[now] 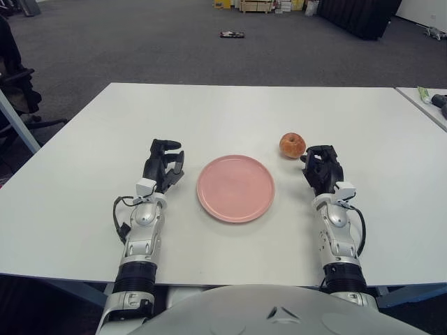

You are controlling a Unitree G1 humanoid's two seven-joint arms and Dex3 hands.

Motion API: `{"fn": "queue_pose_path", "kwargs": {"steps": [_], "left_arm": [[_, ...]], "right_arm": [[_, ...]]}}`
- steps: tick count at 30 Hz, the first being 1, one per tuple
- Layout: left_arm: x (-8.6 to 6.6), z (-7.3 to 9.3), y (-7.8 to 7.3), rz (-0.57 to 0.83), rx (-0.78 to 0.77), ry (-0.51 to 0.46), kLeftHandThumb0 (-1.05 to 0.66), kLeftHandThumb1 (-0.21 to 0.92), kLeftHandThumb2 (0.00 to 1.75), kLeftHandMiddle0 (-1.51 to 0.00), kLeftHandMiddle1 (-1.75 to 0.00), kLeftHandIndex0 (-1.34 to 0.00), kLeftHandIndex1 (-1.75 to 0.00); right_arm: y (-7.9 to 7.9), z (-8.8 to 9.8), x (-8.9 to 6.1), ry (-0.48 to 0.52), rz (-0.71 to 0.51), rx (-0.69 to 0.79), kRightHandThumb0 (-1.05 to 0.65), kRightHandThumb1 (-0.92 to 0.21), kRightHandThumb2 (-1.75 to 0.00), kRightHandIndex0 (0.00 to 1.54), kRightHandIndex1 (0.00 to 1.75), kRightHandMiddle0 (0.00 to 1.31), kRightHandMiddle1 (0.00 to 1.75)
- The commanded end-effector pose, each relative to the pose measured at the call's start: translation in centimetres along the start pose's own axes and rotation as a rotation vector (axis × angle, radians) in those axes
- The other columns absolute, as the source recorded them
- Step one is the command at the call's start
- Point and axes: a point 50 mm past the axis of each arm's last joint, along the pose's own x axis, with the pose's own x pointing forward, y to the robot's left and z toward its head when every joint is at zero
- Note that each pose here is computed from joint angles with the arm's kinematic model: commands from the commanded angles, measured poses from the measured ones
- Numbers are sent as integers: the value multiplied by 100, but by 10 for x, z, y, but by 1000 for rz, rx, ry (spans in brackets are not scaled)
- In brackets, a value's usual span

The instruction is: Put the apple into the plate.

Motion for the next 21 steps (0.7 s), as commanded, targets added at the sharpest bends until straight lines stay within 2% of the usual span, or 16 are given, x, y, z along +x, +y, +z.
{"fn": "queue_pose_path", "kwargs": {"steps": [1,7,13,17,19,21], "left_arm": [[2,4,-1,-5,0,-21,-35,92,53,-42,-157,-20,-175],[2,5,-2,-4,-4,-17,-35,92,53,-43,-156,-20,-175],[2,3,-1,4,-8,-3,-35,92,53,-40,-154,-20,-175],[1,3,-2,5,-12,3,-35,92,53,-40,-155,-20,-175],[1,3,-2,4,-12,4,-35,92,53,-39,-155,-20,-175],[1,4,-2,2,-11,3,-35,92,53,-39,-154,-20,-175]], "right_arm": [[0,3,1,-13,3,-5,-36,-79,-71,41,148,26,175],[1,5,1,-37,5,-35,-37,-77,-74,41,148,28,175],[7,14,3,-135,20,-144,-35,-89,-56,40,141,21,175],[9,18,3,-229,33,-258,-35,-91,-54,21,137,19,175],[9,19,3,-262,28,-305,-47,-73,-85,9,134,8,148],[9,20,4,-285,15,-334,-56,-63,-95,5,126,4,133]]}}
